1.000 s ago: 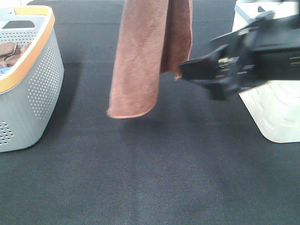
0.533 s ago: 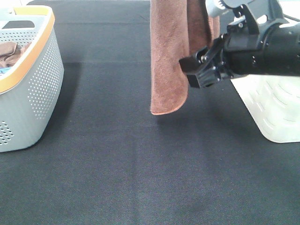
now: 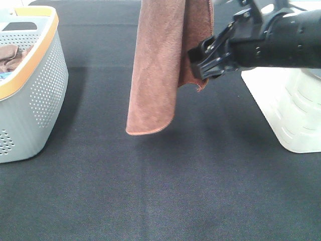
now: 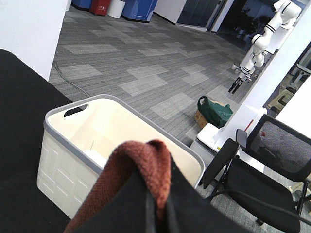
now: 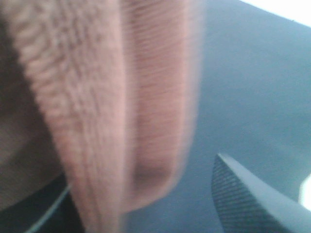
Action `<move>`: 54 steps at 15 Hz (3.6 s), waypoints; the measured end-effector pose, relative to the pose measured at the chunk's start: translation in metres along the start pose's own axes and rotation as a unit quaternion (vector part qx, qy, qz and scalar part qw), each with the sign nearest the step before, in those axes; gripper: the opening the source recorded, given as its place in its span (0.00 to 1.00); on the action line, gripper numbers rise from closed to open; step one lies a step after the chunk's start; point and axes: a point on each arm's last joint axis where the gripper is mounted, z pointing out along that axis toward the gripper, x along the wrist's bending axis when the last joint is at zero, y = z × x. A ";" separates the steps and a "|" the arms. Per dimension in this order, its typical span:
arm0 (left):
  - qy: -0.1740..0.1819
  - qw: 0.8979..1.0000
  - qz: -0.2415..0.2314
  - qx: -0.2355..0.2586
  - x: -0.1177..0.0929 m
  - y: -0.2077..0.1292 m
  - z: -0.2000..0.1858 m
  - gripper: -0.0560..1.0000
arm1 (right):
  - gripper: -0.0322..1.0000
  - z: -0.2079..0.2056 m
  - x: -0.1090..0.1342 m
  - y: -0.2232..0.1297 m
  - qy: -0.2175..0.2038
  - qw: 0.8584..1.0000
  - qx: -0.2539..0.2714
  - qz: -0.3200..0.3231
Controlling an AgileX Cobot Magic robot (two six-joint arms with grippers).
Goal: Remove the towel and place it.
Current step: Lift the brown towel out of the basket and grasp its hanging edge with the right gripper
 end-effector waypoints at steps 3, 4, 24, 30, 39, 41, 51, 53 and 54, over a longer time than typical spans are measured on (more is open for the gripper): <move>0.000 1.000 0.000 0.000 0.000 0.000 0.000 0.05 | 0.32 0.005 0.002 -0.003 0.009 1.000 0.011 0.013; 0.000 1.000 0.000 0.000 0.000 0.000 0.000 0.05 | 0.17 0.005 0.002 -0.003 0.009 1.000 0.011 0.013; 0.300 0.951 0.052 0.059 0.168 -0.012 -0.007 0.05 | 0.03 0.043 -0.032 0.081 -0.125 0.985 -0.099 -0.070; 0.256 0.967 0.008 -0.012 0.132 0.011 -0.019 0.05 | 0.03 0.056 -0.017 0.068 -0.043 0.997 -0.062 -0.031; 0.158 0.985 0.066 -0.024 0.050 0.014 -0.012 0.05 | 0.40 0.065 0.003 0.057 0.065 0.998 -0.023 0.002; 0.159 0.985 0.069 -0.025 0.050 0.014 -0.012 0.05 | 0.42 0.065 0.004 0.057 0.070 0.997 -0.021 0.008; 0.162 0.983 0.074 -0.048 0.050 0.018 -0.013 0.05 | 0.52 0.058 0.027 0.050 0.203 0.978 0.022 0.033; 0.162 0.983 0.074 -0.050 0.050 0.019 -0.013 0.05 | 0.50 0.057 0.028 0.050 0.209 0.976 0.027 0.046; 0.163 0.983 0.075 -0.051 0.050 0.019 -0.013 0.05 | 0.48 0.057 0.028 0.050 0.209 0.976 0.028 0.050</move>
